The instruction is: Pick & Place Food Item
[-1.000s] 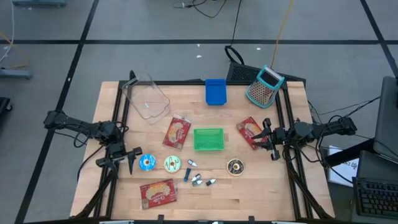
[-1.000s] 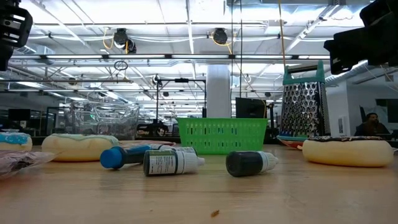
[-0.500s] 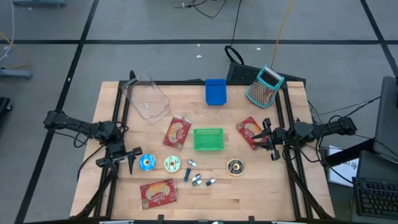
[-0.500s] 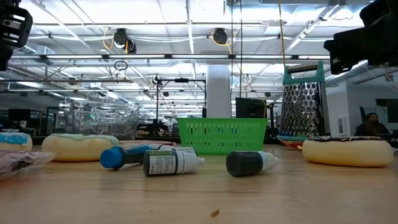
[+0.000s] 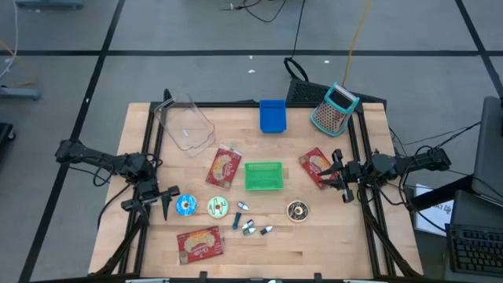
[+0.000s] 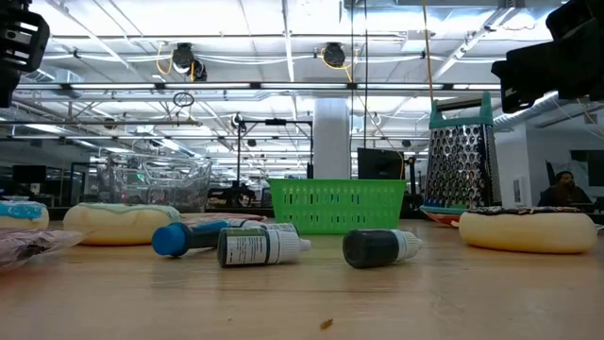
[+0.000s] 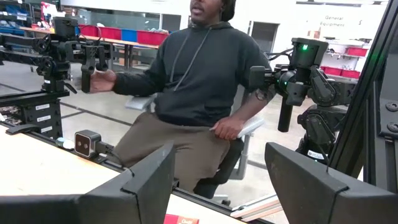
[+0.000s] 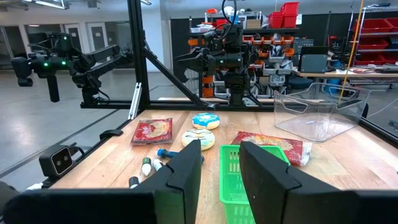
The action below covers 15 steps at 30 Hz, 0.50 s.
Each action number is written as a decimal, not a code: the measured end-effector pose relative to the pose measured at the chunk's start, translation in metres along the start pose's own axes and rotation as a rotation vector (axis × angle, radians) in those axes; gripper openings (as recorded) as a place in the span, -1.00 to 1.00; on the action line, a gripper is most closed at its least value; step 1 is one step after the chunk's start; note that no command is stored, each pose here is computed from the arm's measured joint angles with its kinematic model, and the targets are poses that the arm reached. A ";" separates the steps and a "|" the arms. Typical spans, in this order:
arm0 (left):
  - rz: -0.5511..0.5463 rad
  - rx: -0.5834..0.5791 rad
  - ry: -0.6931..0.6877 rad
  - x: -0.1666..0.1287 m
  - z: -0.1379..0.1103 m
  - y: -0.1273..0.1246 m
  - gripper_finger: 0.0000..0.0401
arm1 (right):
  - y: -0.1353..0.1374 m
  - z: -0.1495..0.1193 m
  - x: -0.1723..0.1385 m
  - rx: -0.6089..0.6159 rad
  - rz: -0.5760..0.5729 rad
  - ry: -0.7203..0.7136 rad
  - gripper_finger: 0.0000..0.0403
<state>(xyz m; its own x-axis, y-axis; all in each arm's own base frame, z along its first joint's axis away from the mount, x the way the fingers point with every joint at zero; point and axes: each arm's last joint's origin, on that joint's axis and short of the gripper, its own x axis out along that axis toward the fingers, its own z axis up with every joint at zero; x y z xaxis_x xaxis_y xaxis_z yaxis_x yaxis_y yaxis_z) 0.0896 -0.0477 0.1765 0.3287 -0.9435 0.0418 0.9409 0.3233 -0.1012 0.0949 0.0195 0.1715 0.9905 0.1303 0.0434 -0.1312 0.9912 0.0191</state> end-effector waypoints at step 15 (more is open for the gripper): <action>0.000 0.000 0.000 0.000 0.000 0.000 0.26 | -0.003 0.018 -0.002 -0.171 -0.096 -0.179 -0.49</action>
<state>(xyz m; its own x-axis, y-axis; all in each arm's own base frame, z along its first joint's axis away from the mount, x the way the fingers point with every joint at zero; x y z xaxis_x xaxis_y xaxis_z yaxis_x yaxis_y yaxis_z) 0.0895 -0.0477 0.1766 0.3288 -0.9434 0.0420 0.9409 0.3234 -0.1009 0.0928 0.0163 0.1894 0.9731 0.0436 0.2262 -0.0126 0.9905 -0.1367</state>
